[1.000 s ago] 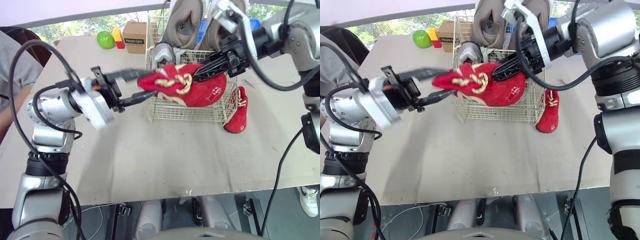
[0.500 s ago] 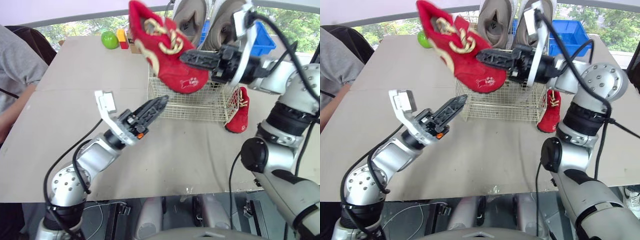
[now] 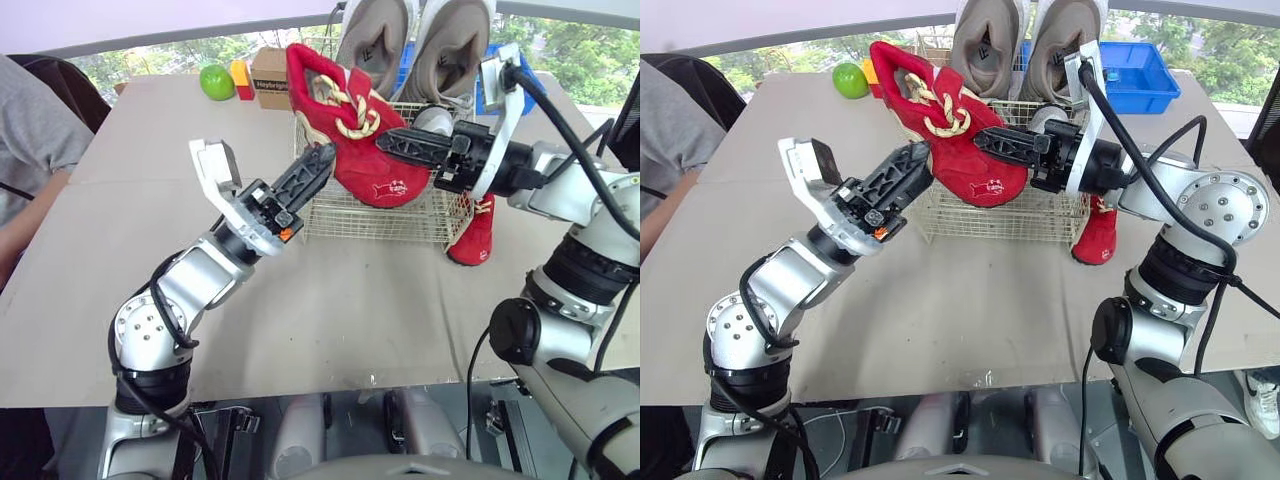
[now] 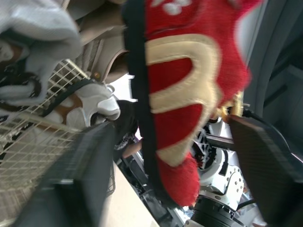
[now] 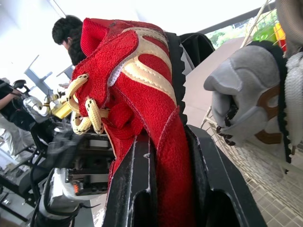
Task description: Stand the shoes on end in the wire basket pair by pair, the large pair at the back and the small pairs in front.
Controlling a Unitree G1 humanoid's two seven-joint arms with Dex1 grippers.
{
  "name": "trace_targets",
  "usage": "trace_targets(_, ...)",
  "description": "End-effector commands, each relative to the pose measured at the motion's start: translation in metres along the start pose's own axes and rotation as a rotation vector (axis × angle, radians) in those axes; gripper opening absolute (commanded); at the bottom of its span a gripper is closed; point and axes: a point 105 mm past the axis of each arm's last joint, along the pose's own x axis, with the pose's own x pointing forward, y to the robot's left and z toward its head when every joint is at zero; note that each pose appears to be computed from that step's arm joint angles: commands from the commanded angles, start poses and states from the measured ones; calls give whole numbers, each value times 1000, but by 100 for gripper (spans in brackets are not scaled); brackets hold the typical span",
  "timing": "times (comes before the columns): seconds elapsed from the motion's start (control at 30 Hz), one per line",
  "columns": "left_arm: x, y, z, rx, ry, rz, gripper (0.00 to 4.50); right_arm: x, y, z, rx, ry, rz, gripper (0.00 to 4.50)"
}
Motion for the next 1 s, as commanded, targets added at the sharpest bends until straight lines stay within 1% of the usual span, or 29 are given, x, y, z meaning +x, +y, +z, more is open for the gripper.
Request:
trace_targets(0.03, 3, -10, 3, 14, 2, -50, 204, -1, 13, 4, -46, -14, 36, 13)
trace_targets(0.17, 6, -10, 8, 39, -2, -59, 48, -7, 15, 6, -93, -36, 15, 13)
trace_targets(0.2, 6, -10, 10, 50, 0, -60, 24, -8, 17, 6, -134, -35, 3, 63)
trace_targets(0.23, 7, -9, 11, 64, 4, -62, 13, -10, 19, 5, -171, -32, -1, 114)
trace_targets(0.27, 8, -9, 14, 83, 8, -61, 13, -11, 15, 6, -190, -51, -45, 149)
trace_targets(0.3, 9, -9, 16, 102, 10, -59, 13, -13, 11, 6, -219, -59, -79, 216)
trace_targets(0.33, 10, -9, 19, 125, 15, -56, 13, -15, 11, 3, -264, -53, -94, 249)
trace_targets(0.43, 13, -11, 23, 207, 58, -72, 13, -20, 20, -3, -347, -47, -56, 391)
trace_targets(0.47, 16, -13, 29, 266, 78, -82, 12, -27, 25, 3, -380, -105, -33, 428)
trace_targets(0.5, 23, -16, 42, 339, 85, -91, 12, -38, 27, 5, -445, -119, -42, 428)
trace_targets(0.57, 36, -26, 63, 505, 114, -132, 12, -57, 25, 6, -514, -125, -75, 428)
trace_targets(0.67, 58, -37, 94, 692, 91, -181, 12, -78, 18, -4, -570, -88, -125, 428)
trace_targets(0.73, 68, -39, 100, 843, 129, -211, 12, -88, 15, -9, -593, -81, -157, 428)
trace_targets(0.8, 76, -36, 106, 951, 140, -227, 12, -94, 12, -16, -652, -47, -196, 428)
trace_targets(0.87, 80, -29, 107, 1049, 179, -240, 12, -100, 11, -24, -691, -25, -229, 428)
trace_targets(0.97, 80, -24, 103, 1122, 219, -274, 12, -107, 14, -30, -699, -24, -236, 428)
trace_targets(1.0, 76, -19, 99, 1114, 250, -276, 12, -109, 16, -31, -690, -35, -231, 428)
